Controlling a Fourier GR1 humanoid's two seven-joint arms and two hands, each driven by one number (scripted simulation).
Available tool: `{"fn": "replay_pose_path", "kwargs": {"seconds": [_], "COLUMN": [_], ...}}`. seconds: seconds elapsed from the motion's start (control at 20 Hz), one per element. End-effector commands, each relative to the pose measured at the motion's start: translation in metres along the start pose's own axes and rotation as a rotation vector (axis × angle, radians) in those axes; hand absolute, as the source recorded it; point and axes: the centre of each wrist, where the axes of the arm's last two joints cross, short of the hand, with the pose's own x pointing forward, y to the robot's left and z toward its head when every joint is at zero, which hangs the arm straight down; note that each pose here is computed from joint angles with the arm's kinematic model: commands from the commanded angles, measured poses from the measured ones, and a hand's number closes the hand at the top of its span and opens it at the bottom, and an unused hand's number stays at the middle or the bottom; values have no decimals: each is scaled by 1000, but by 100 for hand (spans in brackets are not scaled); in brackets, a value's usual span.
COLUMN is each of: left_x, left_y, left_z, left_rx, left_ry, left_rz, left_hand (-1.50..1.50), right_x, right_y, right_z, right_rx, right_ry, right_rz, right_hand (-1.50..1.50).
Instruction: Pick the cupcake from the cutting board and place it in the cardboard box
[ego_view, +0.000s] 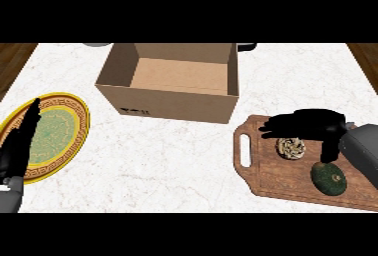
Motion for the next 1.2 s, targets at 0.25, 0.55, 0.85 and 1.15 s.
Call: {"fn": "replay_pose_path", "kwargs": {"seconds": [0.25,0.55,0.85,1.15], "left_x": [-3,-8,7,-25], "left_y": [-5,-1,6,15], "left_z": [6,4,-6,10], "left_rx": [-1,-2,29,76], "left_ry": [0,5,-7,104], "left_rz": [10,-11,-7,-20], "left_hand": [0,0,0,0], "right_x": [-11,1,9,-14], "right_y": [29,23,14,86], "right_z": [-22,-10,-59,-3], "right_rx": [18,-198,-383,-531], "right_ry": [34,-4,232,938], "right_rz": [-76,44,-13,-392], "right_hand": [150,150,150,150]}}
